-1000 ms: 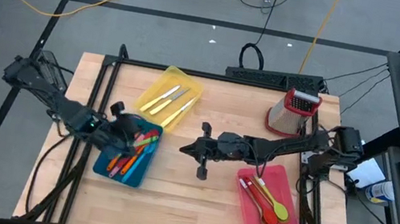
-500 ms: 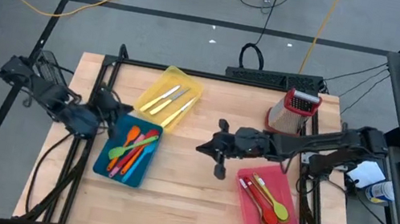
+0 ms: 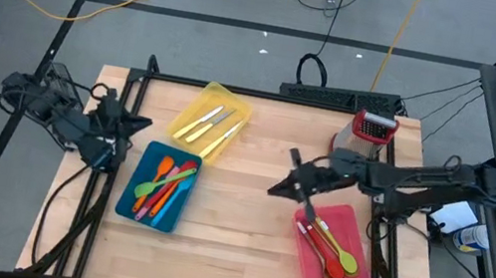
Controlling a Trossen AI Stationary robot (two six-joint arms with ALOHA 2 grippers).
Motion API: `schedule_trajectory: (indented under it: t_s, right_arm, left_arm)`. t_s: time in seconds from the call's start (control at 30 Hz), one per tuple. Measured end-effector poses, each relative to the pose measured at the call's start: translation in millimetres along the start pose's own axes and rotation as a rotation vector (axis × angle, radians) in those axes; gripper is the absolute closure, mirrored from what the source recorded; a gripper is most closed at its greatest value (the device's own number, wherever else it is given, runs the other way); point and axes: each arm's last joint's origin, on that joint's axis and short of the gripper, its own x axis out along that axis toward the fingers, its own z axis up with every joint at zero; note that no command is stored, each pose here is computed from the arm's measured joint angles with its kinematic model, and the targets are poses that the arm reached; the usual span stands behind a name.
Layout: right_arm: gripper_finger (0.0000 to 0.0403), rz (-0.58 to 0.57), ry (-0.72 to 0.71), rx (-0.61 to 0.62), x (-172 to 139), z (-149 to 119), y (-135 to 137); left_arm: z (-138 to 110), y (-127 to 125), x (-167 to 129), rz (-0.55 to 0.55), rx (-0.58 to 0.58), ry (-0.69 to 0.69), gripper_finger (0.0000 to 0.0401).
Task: Pick & Place Kitchen Items
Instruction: Return to Home Position
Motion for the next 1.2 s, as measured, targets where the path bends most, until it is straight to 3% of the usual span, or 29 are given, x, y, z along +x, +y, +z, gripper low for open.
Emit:
schedule_trajectory:
  t_s: [0.27,0.47,0.53,0.87,1.2]
  right_arm:
    - [0.0394,-0.081,-0.186,0.013,-55.0,-40.9,-5.0]
    - [0.0394,-0.116,-0.200,0.074,-78.8,-68.0,-4.1]
    - [0.0394,-0.117,-0.206,0.072,-83.5,-73.3,-2.6]
    - [0.0396,-0.119,-0.304,-0.024,-101.7,-89.9,5.7]
    - [0.0396,-0.197,-0.343,-0.037,-120.0,-103.5,-3.4]
  left_arm:
    - [-29.4,-6.2,14.5,-0.054,0.064,-0.054,0.0370]
    - [-28.0,-18.2,13.1,-0.422,0.287,-0.261,0.0370]
    - [-27.2,-16.5,9.3,-0.486,0.339,-0.306,0.0370]
    - [-33.9,3.5,-2.8,-0.478,0.356,-0.390,0.0370]
    - [-59.7,-2.9,20.0,-0.412,0.377,-0.354,0.0370]
